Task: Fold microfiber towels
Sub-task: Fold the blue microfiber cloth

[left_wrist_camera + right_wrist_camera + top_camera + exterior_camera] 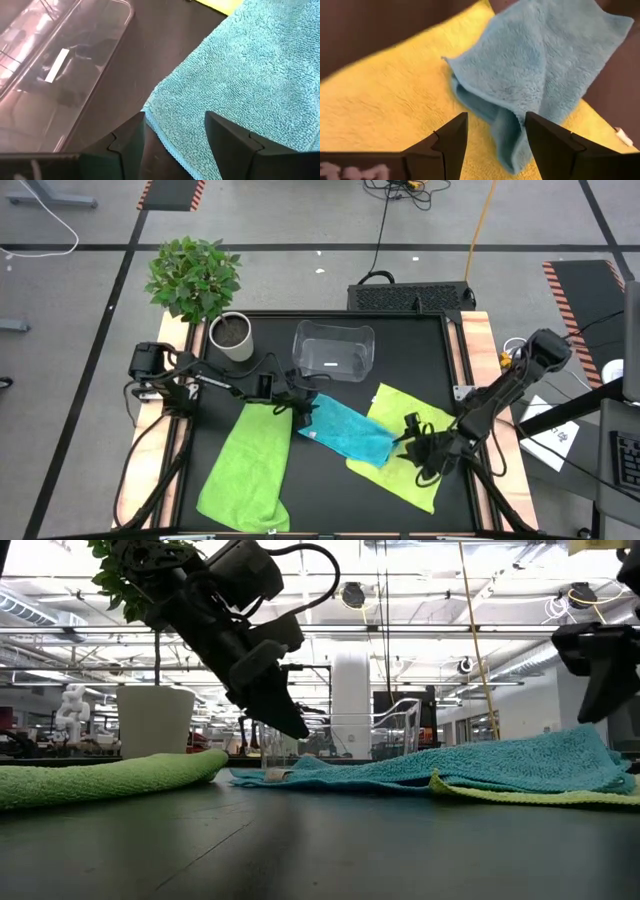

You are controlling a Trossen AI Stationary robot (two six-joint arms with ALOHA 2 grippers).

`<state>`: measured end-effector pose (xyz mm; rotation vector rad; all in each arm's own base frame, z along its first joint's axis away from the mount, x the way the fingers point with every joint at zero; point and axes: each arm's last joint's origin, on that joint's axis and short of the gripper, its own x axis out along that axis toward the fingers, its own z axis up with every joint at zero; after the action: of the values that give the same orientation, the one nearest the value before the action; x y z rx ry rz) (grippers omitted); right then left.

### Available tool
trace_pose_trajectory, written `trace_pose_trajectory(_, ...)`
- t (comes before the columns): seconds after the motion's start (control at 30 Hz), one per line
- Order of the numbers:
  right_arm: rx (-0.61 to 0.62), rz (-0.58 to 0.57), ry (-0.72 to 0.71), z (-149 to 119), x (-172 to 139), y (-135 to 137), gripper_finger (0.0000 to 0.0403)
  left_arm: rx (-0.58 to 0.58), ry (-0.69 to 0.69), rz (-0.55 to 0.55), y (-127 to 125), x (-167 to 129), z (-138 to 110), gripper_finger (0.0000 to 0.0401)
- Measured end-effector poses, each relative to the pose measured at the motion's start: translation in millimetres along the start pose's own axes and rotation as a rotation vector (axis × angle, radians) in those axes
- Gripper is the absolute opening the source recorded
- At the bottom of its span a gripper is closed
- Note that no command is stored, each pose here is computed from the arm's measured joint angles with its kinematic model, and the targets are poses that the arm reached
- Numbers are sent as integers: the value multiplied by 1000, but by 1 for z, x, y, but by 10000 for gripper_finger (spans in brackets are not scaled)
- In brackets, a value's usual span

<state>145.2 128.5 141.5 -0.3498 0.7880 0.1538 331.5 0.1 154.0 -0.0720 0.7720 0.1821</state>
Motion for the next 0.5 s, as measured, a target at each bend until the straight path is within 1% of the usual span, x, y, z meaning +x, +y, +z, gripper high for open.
trace_pose_trajectory(0.23, -100, -85, 100, -14, 15, 7, 189, -17, -19, -2, 0, 0, 2, 207)
trace_pose_trajectory(0.3, -126, -134, 126, -18, 19, 7, 189, -21, -24, -3, 0, 0, 2, 207)
trace_pose_trajectory(0.4, -159, -212, 135, -21, 21, 5, 189, -21, -25, -3, 0, 0, 2, 207)
trace_pose_trajectory(0.5, -183, -240, 125, -20, 22, 5, 189, -27, -25, -3, 0, 0, 2, 207)
